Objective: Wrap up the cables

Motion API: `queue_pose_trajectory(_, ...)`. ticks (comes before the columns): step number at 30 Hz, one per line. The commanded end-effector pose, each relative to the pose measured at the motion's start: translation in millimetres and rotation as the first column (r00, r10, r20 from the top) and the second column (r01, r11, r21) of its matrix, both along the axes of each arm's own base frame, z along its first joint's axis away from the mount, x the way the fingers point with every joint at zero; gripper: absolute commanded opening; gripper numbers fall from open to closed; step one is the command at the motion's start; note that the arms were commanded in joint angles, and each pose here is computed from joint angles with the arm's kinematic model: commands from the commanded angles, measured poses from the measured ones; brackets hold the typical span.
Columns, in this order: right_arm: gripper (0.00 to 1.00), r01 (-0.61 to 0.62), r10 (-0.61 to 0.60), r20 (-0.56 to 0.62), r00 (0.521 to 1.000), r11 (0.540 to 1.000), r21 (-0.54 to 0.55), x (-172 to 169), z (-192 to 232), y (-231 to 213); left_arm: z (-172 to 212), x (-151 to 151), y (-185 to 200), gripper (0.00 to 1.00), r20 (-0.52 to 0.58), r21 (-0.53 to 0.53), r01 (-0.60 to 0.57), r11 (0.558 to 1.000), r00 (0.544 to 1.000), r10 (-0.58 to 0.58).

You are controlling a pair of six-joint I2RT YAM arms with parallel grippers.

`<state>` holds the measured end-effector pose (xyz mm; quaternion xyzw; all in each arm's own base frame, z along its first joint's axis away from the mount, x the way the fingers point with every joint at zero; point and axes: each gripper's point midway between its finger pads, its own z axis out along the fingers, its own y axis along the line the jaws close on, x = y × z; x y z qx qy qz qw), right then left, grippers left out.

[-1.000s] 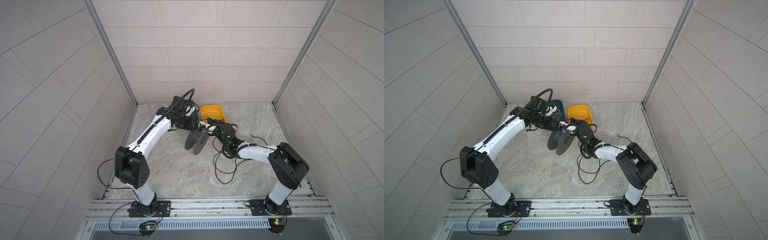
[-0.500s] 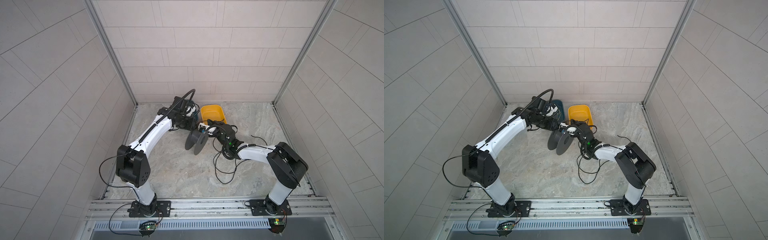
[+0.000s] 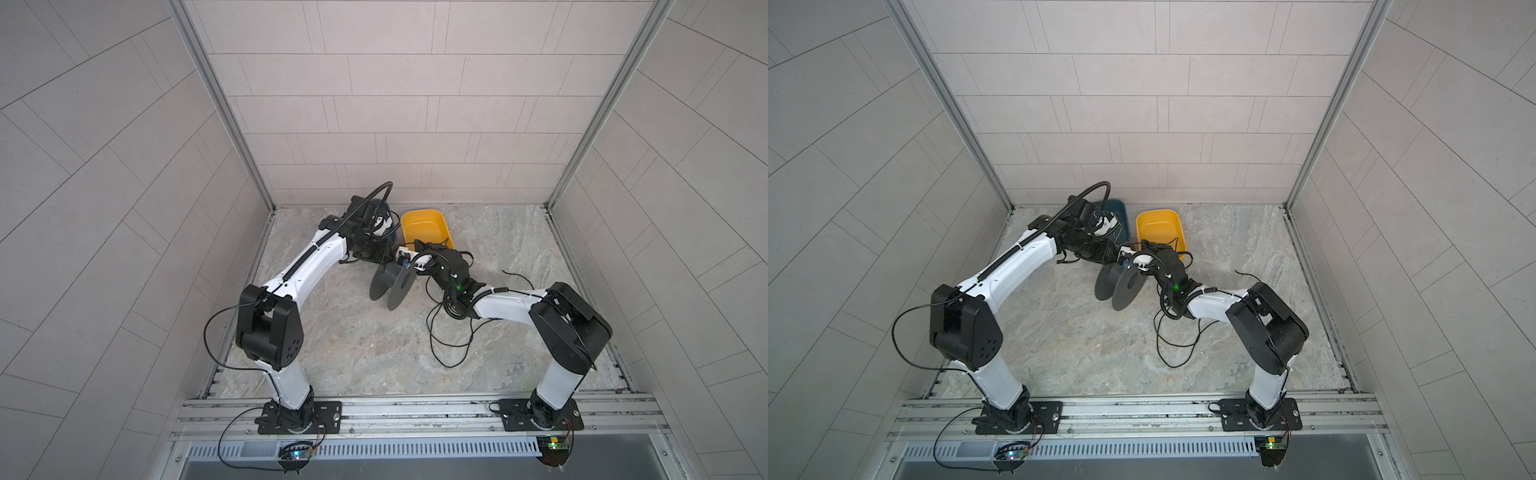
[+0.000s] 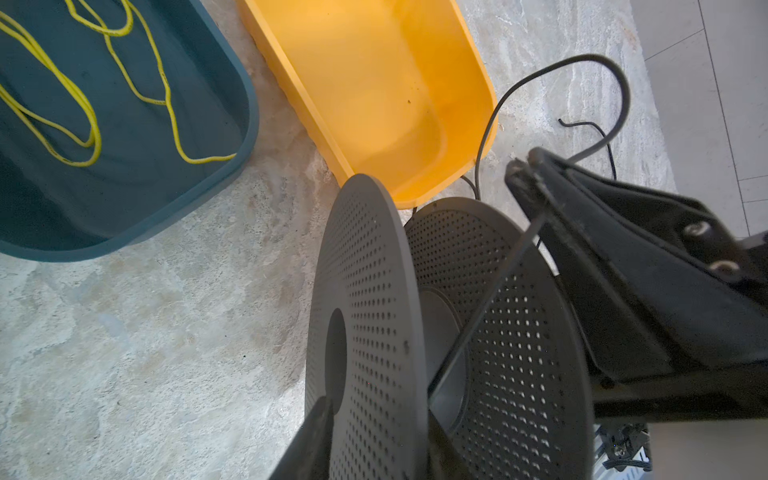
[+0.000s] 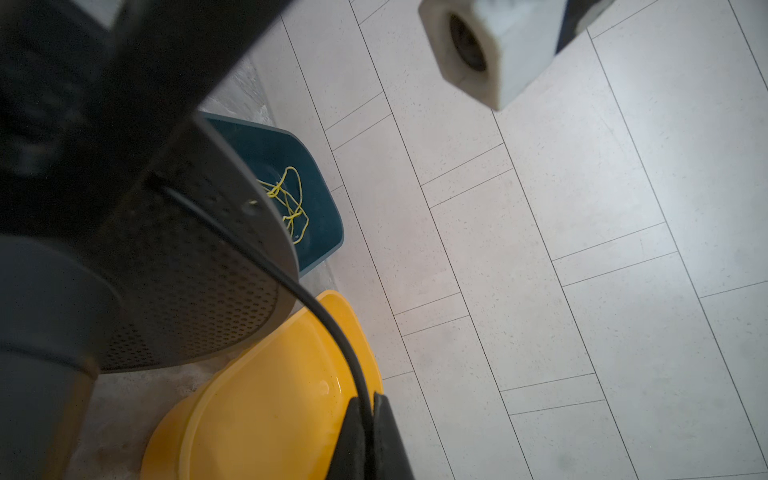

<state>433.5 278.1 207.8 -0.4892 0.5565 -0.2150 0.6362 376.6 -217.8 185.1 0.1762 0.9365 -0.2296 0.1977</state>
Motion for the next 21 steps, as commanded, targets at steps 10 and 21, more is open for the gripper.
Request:
queue_pose_trajectory(10, 0.0, -0.007, 0.007, 0.002, 1.0, 1.0, 0.016, 0, 3, 5, -4, -5, -1, 0.44, -0.012, -0.002, 0.021, 1.0, 1.0, -0.021)
queue_pose_trajectory(21, 0.0, -0.019, 0.019, -0.009, 1.0, 1.0, 0.016, 0, 2, 7, -11, -3, 1, 0.17, -0.014, 0.045, 0.001, 0.999, 1.0, 0.0)
